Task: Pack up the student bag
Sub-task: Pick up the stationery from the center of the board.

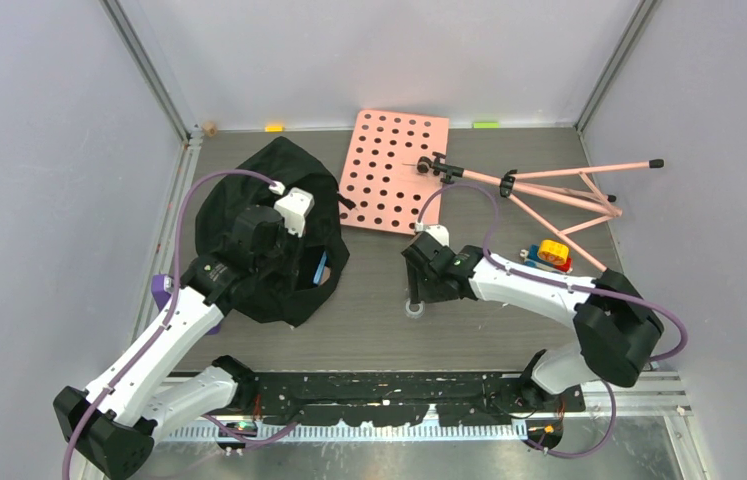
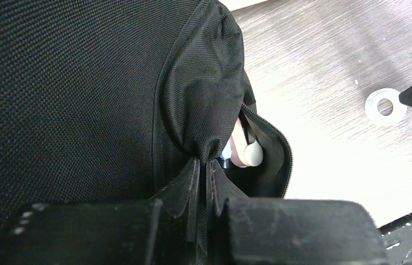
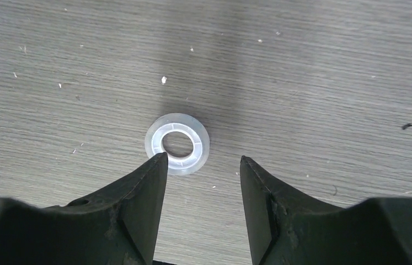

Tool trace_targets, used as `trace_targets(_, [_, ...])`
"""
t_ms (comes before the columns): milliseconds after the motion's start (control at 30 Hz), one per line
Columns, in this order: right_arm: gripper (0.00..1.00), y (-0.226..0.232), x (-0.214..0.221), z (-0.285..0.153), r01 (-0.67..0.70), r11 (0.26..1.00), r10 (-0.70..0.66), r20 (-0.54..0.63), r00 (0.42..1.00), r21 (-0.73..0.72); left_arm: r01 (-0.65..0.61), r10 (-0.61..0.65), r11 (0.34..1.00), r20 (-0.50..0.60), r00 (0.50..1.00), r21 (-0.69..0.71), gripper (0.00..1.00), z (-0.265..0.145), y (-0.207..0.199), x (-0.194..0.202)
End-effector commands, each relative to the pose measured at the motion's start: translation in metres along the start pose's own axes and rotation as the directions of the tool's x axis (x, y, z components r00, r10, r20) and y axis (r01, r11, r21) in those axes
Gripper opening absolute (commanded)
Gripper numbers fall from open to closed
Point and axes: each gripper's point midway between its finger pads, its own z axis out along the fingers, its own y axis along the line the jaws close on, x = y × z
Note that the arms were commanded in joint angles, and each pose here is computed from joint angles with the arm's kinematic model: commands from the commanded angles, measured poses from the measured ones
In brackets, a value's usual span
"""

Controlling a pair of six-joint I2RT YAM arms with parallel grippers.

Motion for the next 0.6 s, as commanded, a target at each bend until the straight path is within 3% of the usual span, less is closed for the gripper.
trace_targets(0, [0.55,0.014,0.004,0.008,-0.022,0.999,0.020,-0.042,0.999,-0.046,-0.001,0.002,1.000,0.032,0.999,-0.026,0.00,-0.001,0.005,-0.008])
trace_targets(567, [0.40,0.012,0.017,0.034,-0.006,1.000,0.006,-0.093,0.996,0.000,-0.002,0.003,1.000,0.039,0.999,-0.030,0.00,-0.002,0.006,-0.010])
